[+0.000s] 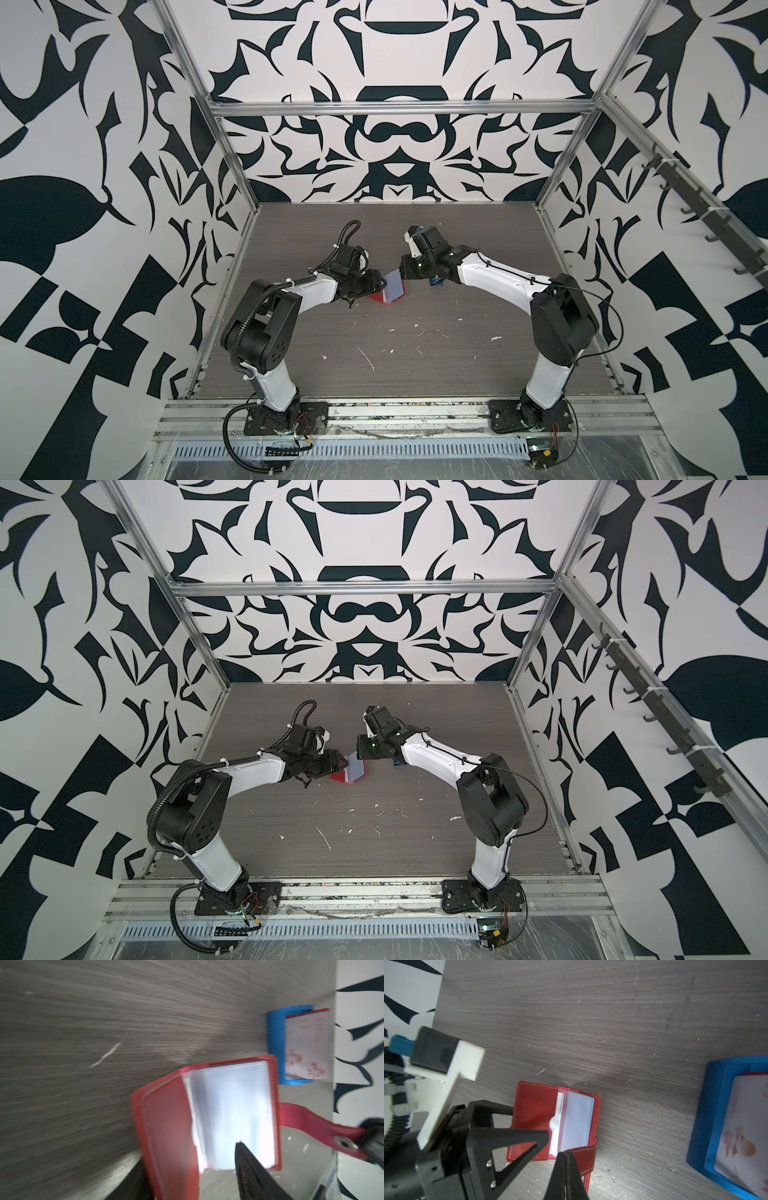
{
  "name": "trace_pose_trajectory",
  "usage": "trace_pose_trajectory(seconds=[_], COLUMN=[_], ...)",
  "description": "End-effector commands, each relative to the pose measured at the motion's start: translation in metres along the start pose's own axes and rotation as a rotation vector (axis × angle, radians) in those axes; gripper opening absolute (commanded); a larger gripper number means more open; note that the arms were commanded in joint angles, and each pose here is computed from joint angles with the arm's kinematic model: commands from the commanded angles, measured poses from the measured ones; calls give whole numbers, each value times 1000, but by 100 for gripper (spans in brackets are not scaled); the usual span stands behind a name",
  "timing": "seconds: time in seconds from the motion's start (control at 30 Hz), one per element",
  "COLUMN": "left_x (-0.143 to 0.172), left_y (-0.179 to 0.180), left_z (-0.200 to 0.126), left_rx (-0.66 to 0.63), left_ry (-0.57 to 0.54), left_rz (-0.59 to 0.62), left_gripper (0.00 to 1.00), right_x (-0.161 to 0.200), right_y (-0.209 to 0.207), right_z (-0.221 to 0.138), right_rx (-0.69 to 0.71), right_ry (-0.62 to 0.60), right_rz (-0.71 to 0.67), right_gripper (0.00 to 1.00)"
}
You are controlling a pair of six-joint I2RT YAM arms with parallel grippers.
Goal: Insert credit cards into a card holder
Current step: Open the card holder at the center of the table.
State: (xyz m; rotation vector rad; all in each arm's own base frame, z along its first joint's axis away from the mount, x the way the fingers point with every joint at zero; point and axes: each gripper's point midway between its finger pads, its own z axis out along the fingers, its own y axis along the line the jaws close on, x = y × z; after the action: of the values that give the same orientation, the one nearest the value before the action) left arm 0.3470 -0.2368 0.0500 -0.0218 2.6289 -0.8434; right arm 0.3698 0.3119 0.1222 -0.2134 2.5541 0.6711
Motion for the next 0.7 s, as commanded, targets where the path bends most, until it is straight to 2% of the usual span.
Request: trace_pose_trajectory(seconds=[0.0, 0.2, 0.37, 0.67], left_x=[3, 6, 8, 3], left_y=[20, 50, 63, 78], left_z=[-10, -19, -22, -34], left_rx=[-132, -298, -366, -469], left_ry=[-14, -22, -19, -60], left_rz=[7, 13, 16, 14], left_gripper=[61, 62, 60, 51], right_x=[-5, 6, 11, 15], right_y=[-3, -11, -14, -24], right_z=[0, 11, 15, 19], right_rx=[30, 54, 58, 104], right_ry=[-1, 36, 50, 61], right_rz=[-14, -9, -7, -10], right_gripper=[0, 0, 0, 0])
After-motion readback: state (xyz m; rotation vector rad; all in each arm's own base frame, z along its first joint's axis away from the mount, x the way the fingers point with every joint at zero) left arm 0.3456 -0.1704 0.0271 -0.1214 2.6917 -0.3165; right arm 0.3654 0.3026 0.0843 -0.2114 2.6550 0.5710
